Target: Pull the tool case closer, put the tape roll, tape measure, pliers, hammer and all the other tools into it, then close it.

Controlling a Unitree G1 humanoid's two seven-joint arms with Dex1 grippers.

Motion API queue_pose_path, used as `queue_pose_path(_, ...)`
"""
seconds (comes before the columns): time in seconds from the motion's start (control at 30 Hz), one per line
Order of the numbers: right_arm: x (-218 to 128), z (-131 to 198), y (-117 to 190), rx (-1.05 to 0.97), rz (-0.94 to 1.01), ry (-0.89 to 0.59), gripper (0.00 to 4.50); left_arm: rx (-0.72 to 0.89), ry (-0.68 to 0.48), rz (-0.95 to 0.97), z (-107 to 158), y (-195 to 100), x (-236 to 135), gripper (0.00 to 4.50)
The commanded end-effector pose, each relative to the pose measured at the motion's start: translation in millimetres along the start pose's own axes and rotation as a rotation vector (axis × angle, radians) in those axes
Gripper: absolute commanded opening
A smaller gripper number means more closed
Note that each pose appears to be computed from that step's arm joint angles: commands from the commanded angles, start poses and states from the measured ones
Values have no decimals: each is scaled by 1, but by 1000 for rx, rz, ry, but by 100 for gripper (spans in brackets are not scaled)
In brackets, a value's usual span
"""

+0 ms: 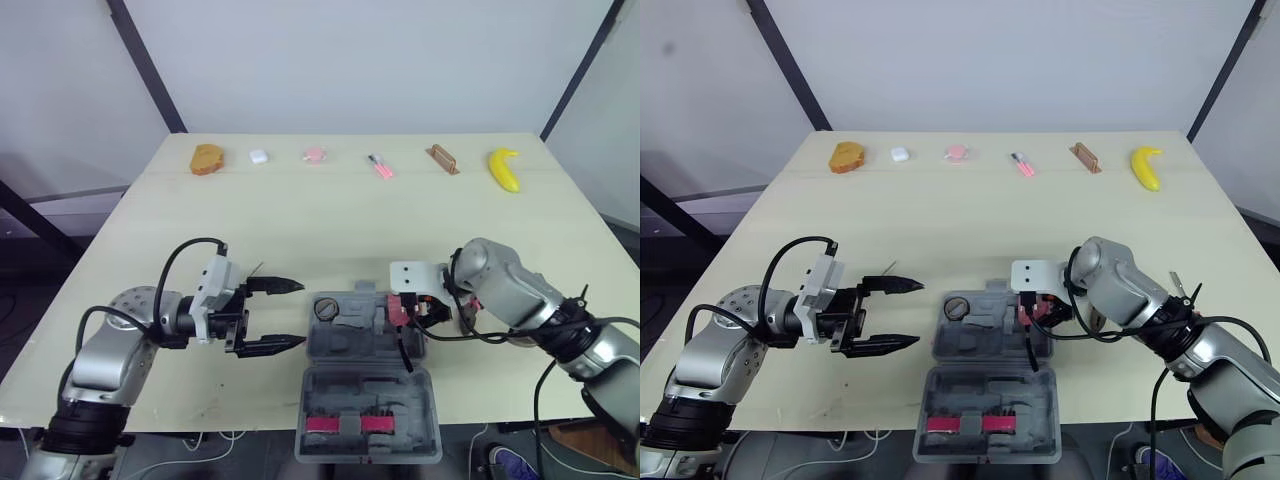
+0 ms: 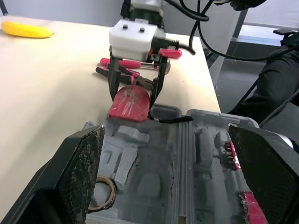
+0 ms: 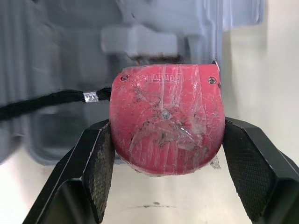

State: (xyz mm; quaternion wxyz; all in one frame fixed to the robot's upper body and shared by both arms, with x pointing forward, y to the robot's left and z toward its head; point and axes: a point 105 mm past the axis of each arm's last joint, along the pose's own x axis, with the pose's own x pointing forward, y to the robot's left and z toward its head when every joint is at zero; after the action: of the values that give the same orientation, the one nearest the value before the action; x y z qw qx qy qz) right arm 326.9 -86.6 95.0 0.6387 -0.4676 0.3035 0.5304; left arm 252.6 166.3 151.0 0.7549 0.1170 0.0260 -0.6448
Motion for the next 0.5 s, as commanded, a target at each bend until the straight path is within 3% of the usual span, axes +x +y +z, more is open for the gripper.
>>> queue_pose_path(0.03,-1,8,-10,-23,-45,10,288,31,-3,14,7,1,-4,450)
queue_pose_path(0.47,14,10,-10,-52,-45,-8,288,42,-12,-8,7,-1,4,450)
queue_pose_path(0.5,13,9,-9,-52,-39,-6,338,43,-10,-10,6,-2,4,450)
